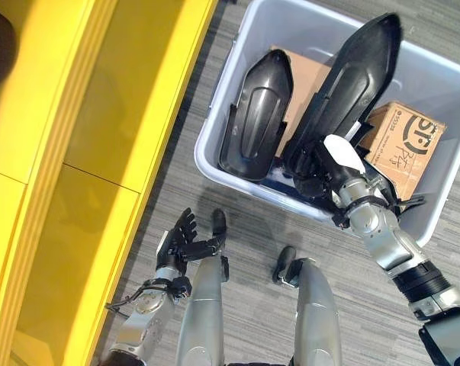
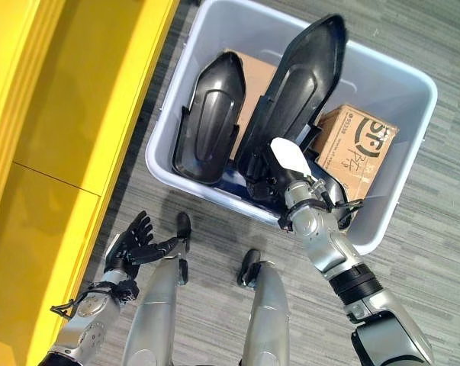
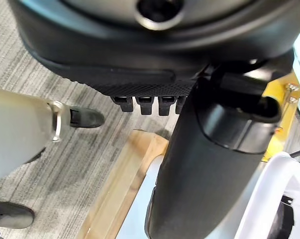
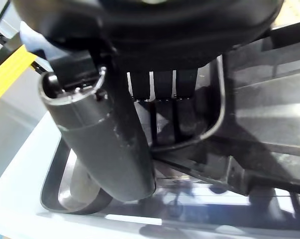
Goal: Move parts from the plastic box to the shelf.
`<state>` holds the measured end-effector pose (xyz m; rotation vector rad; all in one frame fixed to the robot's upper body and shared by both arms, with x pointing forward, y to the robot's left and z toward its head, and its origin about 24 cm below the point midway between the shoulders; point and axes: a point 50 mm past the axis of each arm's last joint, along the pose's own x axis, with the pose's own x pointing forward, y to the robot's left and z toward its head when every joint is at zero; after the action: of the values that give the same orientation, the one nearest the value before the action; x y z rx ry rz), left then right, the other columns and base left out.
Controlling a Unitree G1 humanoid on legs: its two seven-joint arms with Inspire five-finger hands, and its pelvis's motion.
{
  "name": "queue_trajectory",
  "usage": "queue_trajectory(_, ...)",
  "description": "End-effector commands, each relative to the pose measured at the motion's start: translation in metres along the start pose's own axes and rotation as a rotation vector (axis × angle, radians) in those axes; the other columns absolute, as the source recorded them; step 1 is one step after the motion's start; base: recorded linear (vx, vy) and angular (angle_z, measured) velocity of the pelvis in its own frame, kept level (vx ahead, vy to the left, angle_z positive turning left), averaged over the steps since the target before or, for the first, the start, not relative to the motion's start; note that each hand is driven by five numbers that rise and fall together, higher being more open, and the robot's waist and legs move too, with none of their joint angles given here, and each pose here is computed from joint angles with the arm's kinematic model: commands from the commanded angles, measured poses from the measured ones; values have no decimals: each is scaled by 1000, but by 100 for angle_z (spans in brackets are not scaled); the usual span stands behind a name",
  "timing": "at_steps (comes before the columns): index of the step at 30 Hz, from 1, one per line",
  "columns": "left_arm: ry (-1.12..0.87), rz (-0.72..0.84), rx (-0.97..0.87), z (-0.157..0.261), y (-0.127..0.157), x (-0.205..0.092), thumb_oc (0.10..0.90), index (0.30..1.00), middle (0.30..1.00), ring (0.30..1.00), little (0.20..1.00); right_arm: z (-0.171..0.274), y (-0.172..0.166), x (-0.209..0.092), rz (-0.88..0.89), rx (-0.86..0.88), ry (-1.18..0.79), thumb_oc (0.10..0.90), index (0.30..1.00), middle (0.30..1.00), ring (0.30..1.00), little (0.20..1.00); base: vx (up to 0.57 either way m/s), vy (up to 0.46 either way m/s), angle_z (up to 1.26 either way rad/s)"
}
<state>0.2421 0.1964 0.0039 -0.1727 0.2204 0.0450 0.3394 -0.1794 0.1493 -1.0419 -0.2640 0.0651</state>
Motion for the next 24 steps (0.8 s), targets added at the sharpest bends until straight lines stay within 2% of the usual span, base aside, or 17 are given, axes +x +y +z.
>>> queue_trajectory(1, -91, -36, -38, 14, -7, -5, 900, 1000, 1000, 1000, 1000, -4, -28, 5, -71, -48, -9, 400, 300, 300, 300, 300, -84, 4, 1)
queue_trajectory(9, -87, -35, -23, 14, -4, -4, 900, 1000, 1000, 1000, 1000, 0, -31, 5, -61, -31, -31, 400, 300, 300, 300, 300, -3, -4, -1)
queue_trajectory(24, -65, -49, -24, 13, 2, -2, 900, 1000, 1000, 1000, 1000, 19, -59, 5, -80, -17, -143, 400, 300, 300, 300, 300, 8, -2, -6)
